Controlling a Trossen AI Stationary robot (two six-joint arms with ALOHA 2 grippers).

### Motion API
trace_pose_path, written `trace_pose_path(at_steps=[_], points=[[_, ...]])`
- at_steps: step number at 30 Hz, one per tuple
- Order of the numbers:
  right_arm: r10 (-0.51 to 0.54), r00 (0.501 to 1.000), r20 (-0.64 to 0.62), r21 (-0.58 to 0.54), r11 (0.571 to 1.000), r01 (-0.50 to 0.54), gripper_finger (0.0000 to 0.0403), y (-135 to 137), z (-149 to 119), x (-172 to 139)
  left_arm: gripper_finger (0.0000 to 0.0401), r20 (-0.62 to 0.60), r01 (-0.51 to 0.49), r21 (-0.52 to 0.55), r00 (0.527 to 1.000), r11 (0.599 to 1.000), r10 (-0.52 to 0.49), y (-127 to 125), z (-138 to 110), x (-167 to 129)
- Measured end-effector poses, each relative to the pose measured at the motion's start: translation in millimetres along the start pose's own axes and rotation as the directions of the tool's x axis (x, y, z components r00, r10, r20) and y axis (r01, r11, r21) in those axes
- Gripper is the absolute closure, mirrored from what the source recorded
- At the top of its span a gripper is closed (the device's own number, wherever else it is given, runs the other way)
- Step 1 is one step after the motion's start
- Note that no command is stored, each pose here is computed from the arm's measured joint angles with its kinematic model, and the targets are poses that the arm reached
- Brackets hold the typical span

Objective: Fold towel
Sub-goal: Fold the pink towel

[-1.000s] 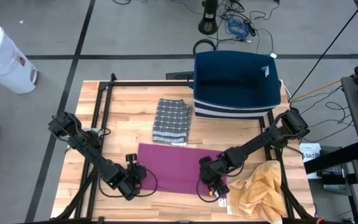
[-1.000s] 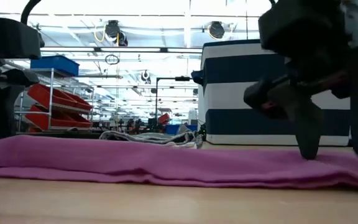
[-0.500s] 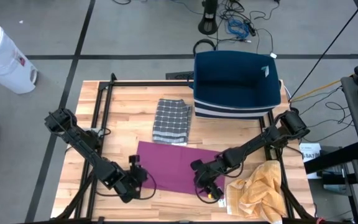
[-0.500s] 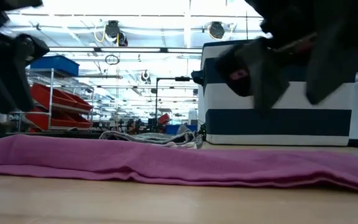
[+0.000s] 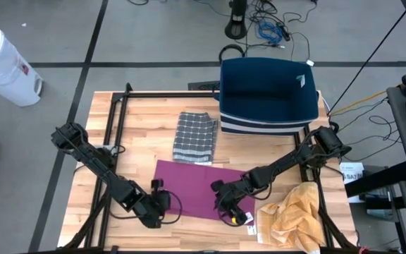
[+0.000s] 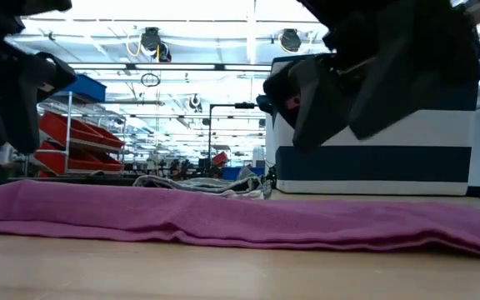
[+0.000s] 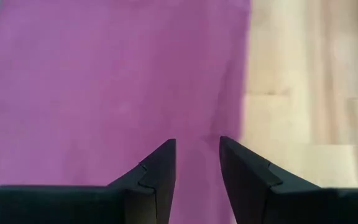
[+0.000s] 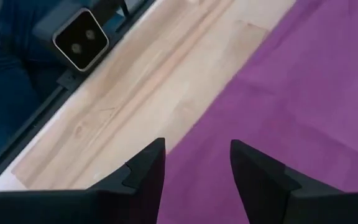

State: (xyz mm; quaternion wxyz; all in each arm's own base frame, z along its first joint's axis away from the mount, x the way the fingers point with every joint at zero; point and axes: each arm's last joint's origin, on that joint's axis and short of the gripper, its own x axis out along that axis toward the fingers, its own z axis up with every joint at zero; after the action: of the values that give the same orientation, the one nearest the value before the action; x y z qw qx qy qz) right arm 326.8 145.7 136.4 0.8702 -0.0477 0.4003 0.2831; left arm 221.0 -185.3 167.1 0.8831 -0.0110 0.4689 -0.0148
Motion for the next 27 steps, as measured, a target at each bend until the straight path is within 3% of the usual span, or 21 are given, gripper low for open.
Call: trace_pose_path(at_steps=[5,12,20,27], points=[[0.032,0.999,0.044,-0.024,0.999,-0.031,0.0234,4.9,4.6,0.7,0.0272,0.049,0.08,0.061,0.995,0.995,-0.083,-8.0,4.9,-1.4],[0.027,0.999,0.039,-0.029,0.999,-0.026,0.0234,4.5,4.1,0.7,0.0273,0.004,0.099,0.103,0.995,0.99,-0.1,-14.0,-2.5,5.9],[0.026,0.999,0.039,-0.032,0.999,-0.025,0.0234,3.8,3.9,0.6,0.0273,-0.052,0.032,0.113,0.998,0.993,-0.026,-8.2,-8.0,23.7],[0.026,0.999,0.033,-0.022,0.999,-0.025,0.0234,3.8,3.4,0.6,0.0273,-0.047,0.04,0.126,0.998,0.991,-0.034,-7.0,-5.8,22.8]])
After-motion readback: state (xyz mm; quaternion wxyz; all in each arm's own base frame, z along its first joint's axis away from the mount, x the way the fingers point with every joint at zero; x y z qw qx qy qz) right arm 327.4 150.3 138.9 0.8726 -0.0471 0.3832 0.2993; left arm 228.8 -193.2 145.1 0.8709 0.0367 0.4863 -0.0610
